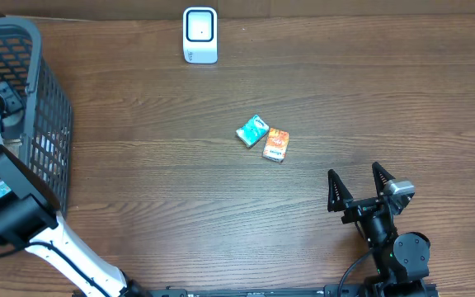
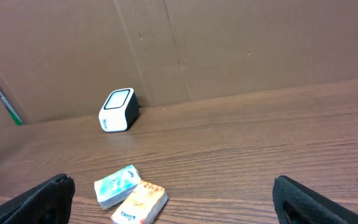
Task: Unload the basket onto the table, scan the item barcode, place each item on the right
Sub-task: 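Reach the left gripper into the basket and grasp the green-lidded jar, then move the green-lidded jar past the scanner and set it down left of the packets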
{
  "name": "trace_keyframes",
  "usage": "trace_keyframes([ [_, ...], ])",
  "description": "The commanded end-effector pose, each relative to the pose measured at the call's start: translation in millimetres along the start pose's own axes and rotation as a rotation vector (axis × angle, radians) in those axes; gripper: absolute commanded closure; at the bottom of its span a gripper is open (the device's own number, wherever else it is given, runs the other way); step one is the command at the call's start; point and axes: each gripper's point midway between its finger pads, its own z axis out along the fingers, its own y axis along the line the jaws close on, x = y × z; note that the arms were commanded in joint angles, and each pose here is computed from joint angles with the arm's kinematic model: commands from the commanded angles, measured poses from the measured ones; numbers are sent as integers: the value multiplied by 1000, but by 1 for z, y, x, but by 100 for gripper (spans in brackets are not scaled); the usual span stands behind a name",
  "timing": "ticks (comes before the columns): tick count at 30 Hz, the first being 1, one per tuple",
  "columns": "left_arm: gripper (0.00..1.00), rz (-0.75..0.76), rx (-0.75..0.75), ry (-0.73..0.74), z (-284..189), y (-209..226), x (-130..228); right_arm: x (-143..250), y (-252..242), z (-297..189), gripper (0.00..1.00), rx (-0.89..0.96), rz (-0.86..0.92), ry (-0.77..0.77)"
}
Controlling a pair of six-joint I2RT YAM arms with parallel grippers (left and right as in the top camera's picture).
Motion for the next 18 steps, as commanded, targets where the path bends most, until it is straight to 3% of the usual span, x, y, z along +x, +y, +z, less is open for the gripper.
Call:
trace_keyframes([
  [1, 40, -63, 16, -191, -88, 2, -57, 2, -1, 0, 0, 1, -1, -4],
  [10, 41, -172, 108, -370, -231, -3, -82, 2, -1, 0, 0, 1, -1, -4],
  [15, 40, -158, 226, -410, -301, -24, -69, 2, -1, 0, 0, 1, -1, -4],
  [18, 38, -103, 381, -418, -342, -55, -55, 2, -1, 0, 0, 1, -1, -4],
])
